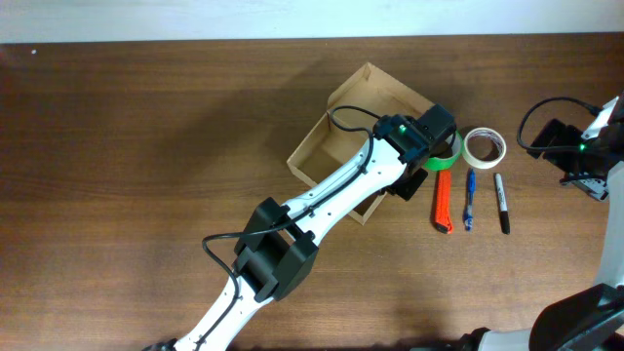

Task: Pack container
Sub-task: 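Push the cardboard box with the left gripper toward the tape rolls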

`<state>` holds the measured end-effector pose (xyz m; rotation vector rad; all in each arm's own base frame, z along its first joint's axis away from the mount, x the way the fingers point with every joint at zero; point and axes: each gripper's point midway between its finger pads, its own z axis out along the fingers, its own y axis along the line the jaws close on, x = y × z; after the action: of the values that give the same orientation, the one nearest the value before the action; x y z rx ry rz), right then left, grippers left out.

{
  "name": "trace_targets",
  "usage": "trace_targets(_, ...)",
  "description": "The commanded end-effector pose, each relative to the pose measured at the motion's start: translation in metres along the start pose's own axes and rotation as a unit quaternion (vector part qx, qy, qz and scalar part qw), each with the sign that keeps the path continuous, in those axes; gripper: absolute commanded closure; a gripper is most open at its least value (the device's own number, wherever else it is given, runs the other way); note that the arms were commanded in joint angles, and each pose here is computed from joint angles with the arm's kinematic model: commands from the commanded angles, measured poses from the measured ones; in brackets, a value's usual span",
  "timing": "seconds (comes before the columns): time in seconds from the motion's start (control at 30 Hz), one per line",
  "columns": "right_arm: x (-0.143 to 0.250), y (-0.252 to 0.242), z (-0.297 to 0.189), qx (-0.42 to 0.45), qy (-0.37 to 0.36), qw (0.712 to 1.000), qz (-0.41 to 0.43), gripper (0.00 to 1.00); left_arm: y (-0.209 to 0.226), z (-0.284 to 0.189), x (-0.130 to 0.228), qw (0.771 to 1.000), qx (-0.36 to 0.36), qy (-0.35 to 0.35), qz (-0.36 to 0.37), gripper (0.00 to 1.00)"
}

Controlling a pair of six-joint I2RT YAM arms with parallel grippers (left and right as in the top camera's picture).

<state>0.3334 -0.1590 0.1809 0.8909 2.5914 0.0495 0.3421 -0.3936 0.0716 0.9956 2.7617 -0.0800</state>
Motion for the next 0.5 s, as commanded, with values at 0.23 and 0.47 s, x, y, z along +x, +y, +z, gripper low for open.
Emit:
trace_targets(0.23,-0.006,0.003,-0.004,-0.006,-0.009,1.0,0.004,0.01,0.003,0.003,-0.005,1.0,-0.002,-0.005,0.015,0.67)
trace_targets(0.47,-0.007,0.003,-0.004,-0.007,-0.01,1.0,0.004,0.01,0.016,-0.011,-0.013,0.999,-0.036,-0.02,0.02,0.48)
